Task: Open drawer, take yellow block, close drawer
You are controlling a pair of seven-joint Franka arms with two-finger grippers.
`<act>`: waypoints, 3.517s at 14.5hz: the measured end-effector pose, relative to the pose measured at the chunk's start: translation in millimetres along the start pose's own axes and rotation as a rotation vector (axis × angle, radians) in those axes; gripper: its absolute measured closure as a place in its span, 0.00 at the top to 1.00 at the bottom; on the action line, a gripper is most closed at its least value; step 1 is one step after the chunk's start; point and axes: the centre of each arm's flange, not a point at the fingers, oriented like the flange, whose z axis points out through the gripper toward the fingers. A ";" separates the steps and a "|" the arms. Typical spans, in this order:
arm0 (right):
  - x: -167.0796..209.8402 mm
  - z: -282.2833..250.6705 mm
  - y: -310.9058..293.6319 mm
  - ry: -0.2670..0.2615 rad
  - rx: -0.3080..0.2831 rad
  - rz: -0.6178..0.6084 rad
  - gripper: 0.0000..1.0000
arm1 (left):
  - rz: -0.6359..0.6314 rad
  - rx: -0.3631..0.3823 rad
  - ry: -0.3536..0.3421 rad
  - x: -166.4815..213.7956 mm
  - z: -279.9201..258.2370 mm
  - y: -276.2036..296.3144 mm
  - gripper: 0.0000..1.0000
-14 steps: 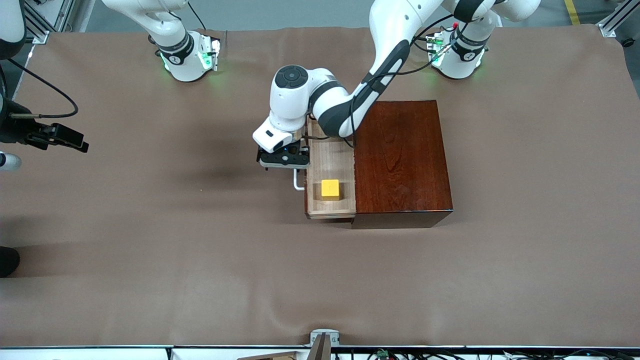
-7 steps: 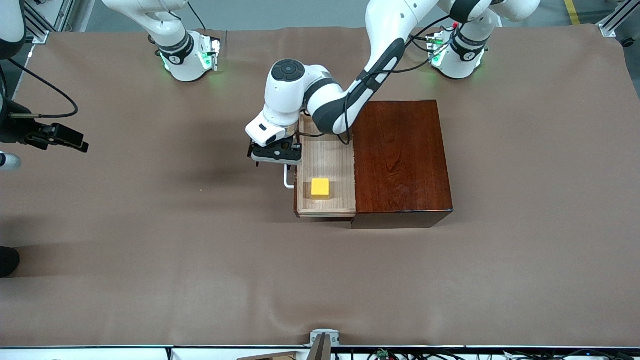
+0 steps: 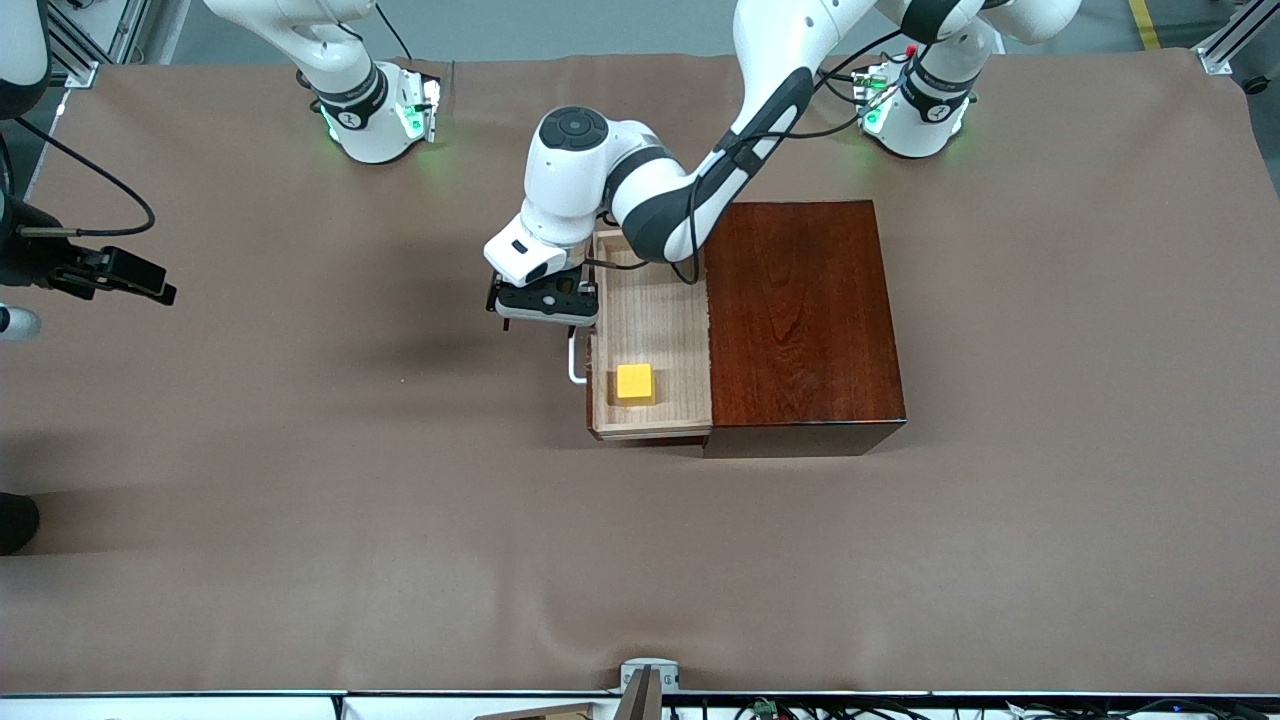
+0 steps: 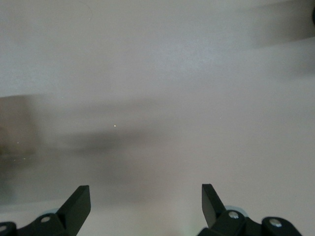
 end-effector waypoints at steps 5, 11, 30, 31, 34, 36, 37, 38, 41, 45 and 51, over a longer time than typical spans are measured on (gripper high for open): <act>0.2 -0.2 1.6 0.002 0.000 0.003 1.00 | -0.076 0.039 0.010 21.6 -37.3 -3.6 1.00; -0.1 0.2 -8.8 0.002 0.002 0.041 1.00 | -0.301 0.146 0.072 155.7 -132.0 -110.3 1.00; -46.7 151.1 -456.1 -0.093 0.243 1.361 1.00 | -0.546 0.301 0.097 293.6 -193.9 -342.1 1.00; -43.8 164.5 -464.8 -0.093 0.264 1.413 1.00 | -0.543 0.303 0.096 295.2 -194.4 -346.6 1.00; -37.0 199.9 -481.1 -0.096 0.277 1.492 1.00 | -0.547 0.307 0.095 297.5 -194.7 -353.8 1.00; -31.0 219.4 -485.7 -0.096 0.261 1.504 1.00 | -0.550 0.310 0.094 297.9 -194.2 -356.4 1.00; -27.1 227.8 -486.4 -0.094 0.254 1.508 1.00 | -0.550 0.310 0.093 297.8 -193.6 -356.8 1.00; -23.2 235.2 -486.3 -0.090 0.252 1.512 1.00 | -0.550 0.311 0.092 297.6 -193.2 -356.9 1.00; -14.2 248.2 -484.7 -0.081 0.256 1.523 1.00 | -0.549 0.312 0.090 297.1 -192.3 -356.9 1.00; -13.0 265.0 -487.9 -0.078 0.250 1.523 1.00 | -0.549 0.312 0.090 296.9 -191.9 -356.9 1.00; -14.9 282.0 -493.4 -0.080 0.240 1.518 0.93 | -0.549 0.313 0.088 296.6 -191.3 -357.3 1.00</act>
